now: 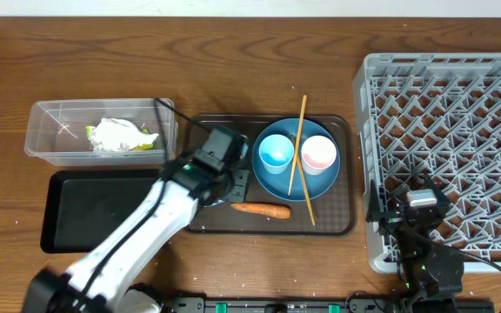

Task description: Sort waste into correct bins and load items into the dishwasher rack

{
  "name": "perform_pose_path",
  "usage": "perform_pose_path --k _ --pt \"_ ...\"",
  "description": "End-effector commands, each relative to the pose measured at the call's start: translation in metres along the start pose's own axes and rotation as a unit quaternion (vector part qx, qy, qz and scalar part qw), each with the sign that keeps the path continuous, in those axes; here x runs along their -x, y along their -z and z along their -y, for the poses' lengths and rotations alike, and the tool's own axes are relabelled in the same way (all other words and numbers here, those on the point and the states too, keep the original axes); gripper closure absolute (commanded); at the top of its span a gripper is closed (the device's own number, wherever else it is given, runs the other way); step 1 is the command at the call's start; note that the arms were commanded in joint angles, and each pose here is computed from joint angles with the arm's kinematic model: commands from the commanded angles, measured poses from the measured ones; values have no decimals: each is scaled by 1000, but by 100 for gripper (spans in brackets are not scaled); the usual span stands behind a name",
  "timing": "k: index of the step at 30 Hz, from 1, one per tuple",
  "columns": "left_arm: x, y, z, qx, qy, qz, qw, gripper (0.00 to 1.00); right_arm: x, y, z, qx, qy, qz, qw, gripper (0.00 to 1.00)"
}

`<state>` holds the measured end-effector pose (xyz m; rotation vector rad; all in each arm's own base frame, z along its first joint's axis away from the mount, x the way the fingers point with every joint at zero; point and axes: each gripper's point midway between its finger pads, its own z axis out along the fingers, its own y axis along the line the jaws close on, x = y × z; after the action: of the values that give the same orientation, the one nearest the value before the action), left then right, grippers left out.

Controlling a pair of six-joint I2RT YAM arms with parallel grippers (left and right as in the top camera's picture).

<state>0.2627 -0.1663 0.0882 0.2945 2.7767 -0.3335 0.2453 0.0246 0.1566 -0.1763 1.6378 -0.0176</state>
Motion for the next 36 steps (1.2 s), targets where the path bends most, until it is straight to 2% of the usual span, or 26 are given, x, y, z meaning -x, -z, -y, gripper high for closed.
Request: perform_pose_path --k 1,15,23,30,36 --pt "12 25 -7 -6 8 37 999 94 -2 0 1 -1 5 -2 1000 1" --pt "36 108 -62 -99 101 155 978 94 -2 0 1 -1 5 -2 1000 1" --pt "28 112 -103 -112 141 175 968 94 -2 0 1 -1 5 -2 1000 1" --pt "19 115 -114 -188 166 209 945 94 -2 0 1 -1 5 -2 1000 1" --pt "12 125 -129 -239 191 256 917 94 -2 0 1 -1 5 -2 1000 1"
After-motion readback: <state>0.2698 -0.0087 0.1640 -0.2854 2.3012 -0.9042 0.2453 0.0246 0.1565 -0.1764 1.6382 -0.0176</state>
